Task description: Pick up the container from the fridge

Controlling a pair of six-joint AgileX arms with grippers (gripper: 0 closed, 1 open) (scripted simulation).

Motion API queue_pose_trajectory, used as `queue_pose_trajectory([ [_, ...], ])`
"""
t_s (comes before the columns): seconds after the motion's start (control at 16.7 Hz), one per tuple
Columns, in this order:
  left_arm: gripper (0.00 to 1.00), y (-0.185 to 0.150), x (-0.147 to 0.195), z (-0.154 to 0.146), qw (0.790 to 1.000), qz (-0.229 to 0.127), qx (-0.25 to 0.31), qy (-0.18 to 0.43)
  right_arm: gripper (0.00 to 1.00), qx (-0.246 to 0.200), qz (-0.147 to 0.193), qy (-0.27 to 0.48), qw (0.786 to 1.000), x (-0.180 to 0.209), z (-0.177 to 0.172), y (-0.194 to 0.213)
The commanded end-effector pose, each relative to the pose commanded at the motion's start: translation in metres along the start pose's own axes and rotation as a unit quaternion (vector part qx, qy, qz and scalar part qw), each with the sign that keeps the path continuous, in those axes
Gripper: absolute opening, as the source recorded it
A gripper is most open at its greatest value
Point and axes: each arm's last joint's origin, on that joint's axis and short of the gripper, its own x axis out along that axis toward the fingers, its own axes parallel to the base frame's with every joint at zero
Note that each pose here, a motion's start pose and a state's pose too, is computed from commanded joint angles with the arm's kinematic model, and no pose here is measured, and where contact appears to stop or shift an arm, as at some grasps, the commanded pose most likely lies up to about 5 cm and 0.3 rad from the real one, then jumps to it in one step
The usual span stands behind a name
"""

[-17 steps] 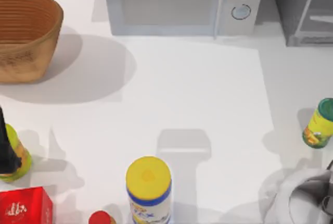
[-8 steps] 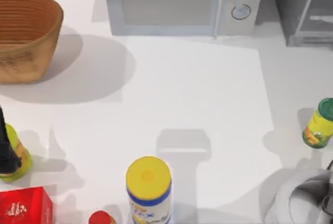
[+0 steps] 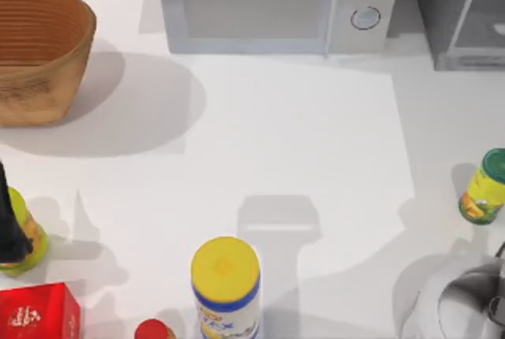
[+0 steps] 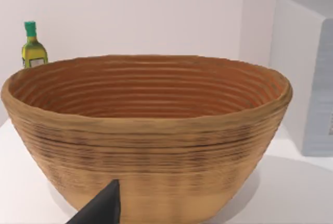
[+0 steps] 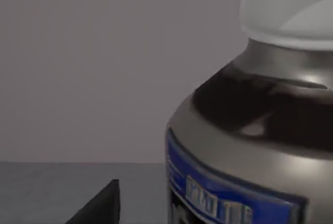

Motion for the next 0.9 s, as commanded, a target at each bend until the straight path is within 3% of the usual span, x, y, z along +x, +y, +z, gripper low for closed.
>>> queue_pose_trajectory([
  [0.36,1.00,0.0000,0.0000,0.0000,1.000,0.000,0.000,0.000,1.00,0.001,0.000,0.004,1.000,0.0093,-0.0013,0.0017],
  [0.9,1.00,0.0000,0.0000,0.0000,1.000,0.000,0.000,0.000,0.32,0.001,0.000,0.004,1.000,0.0093,-0.0013,0.0017],
])
